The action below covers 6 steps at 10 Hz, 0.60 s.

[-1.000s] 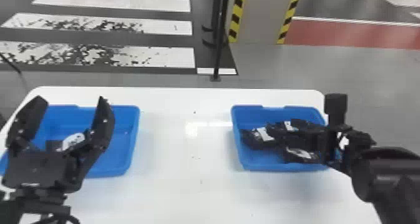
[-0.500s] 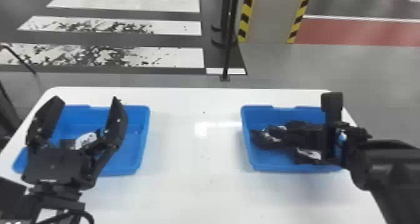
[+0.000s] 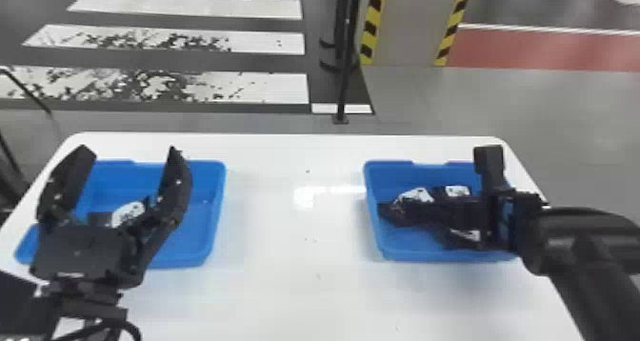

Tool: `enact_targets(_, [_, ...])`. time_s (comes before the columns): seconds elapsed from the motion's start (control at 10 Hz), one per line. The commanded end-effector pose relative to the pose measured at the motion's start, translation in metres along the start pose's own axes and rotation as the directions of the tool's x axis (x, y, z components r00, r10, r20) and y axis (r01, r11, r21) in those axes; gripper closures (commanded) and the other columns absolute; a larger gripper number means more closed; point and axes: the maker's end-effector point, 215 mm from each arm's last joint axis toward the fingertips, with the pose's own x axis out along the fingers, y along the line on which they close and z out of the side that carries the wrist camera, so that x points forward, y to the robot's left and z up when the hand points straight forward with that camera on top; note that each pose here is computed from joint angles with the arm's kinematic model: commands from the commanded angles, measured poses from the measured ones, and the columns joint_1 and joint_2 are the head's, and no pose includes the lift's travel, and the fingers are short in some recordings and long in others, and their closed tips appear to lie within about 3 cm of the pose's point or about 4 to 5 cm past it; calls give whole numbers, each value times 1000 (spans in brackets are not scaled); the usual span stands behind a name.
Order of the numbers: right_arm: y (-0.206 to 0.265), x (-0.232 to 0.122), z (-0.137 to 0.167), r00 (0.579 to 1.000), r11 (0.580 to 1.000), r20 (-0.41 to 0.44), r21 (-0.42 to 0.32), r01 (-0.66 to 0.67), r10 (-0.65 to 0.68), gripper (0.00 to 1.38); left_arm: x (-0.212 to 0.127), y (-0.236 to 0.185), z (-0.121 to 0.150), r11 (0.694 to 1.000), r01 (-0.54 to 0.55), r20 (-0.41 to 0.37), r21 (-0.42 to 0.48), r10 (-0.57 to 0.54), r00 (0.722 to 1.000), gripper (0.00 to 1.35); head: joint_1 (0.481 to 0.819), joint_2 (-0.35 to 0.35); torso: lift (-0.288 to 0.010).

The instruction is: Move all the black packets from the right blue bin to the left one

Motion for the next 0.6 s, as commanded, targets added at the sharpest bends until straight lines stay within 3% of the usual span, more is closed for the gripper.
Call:
enact_targets(0.0, [14,0,9,999,1000,27,8,-30,30,1072,0,0,1,1000,0,3,0,0,1000,117,695,-72,-140])
enact_targets(0.2, [29,-10,27,995,999,93,-3,-47,47,1075,0,-1,5,1000,2,15,6,-2,1000,117,695,-58,-140])
enact_targets(0.5, [18,-51,52,962,996,272,70,-46,25,1073,0,2,16,1000,-9,52,6,9,999,113,695,-50,-140])
